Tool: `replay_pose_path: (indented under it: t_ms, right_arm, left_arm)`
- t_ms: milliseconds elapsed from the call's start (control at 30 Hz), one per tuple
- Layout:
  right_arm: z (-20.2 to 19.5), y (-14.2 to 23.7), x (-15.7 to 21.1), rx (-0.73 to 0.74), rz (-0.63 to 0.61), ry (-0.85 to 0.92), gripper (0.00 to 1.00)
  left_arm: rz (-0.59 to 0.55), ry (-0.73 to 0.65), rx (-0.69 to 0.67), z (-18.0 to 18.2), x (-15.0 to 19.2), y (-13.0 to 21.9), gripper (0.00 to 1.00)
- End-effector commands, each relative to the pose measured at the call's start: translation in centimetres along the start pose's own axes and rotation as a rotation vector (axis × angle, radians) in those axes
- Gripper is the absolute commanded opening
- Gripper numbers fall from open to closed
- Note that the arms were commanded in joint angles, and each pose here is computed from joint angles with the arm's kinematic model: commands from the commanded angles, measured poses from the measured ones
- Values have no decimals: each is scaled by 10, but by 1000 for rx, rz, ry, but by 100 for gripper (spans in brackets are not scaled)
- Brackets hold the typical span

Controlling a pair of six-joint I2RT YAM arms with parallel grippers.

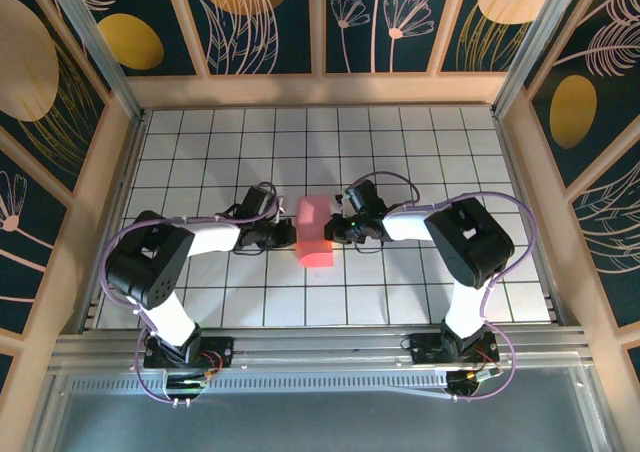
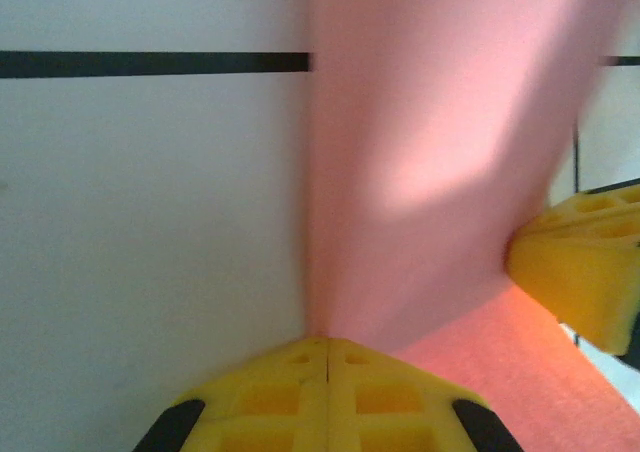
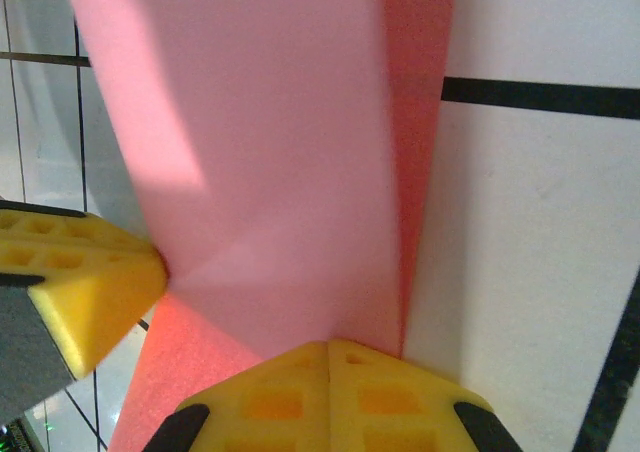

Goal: Fold a paper plane with a square sheet of paper (fold left side to right side)
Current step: First fold the square sheet of paper in half at the center of the table, then hold the square sheet of paper at the center of the table.

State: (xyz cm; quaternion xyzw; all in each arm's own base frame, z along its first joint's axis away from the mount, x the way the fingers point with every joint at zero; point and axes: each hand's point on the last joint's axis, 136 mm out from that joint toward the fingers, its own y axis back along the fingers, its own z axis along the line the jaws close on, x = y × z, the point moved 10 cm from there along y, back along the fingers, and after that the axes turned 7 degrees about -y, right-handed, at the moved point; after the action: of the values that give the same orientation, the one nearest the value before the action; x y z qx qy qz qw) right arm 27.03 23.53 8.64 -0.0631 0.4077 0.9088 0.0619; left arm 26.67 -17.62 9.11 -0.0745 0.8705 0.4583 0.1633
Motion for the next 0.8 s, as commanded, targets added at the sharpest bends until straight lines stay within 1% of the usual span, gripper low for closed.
replay_pose_path:
  t_ms: [0, 100, 200, 300, 367, 500, 600, 700, 767]
  right_arm:
    - [-58, -11, 34, 313, 108, -94, 0]
    - [-55, -10, 33, 304, 104, -89, 0]
    - [-53, -9, 31, 296, 98, -88, 0]
    - [-52, -9, 31, 295, 97, -87, 0]
    - [-52, -9, 31, 294, 95, -88, 0]
    - [-53, -10, 32, 292, 100, -90, 0]
    - [-52, -11, 32, 290, 104, -88, 0]
    - [-51, -11, 31, 286, 104, -88, 0]
    - [-49, -11, 30, 280, 102, -85, 0]
  left_arm:
    - [-13, -12, -83, 12, 3, 14, 4]
    - [-59, -44, -38, 1, -4, 26, 3]
    - [-99, -65, 57, -12, -10, 35, 2]
    - [-110, -76, 160, -25, -14, 36, 2]
    - [-95, -94, 192, -34, -14, 30, 2]
    - [-47, -110, 197, -43, -12, 12, 1]
    - [-17, -97, 176, -40, -9, -2, 1]
    - [-9, -84, 157, -35, -7, -7, 1]
    - [25, -67, 137, -28, -1, -17, 1]
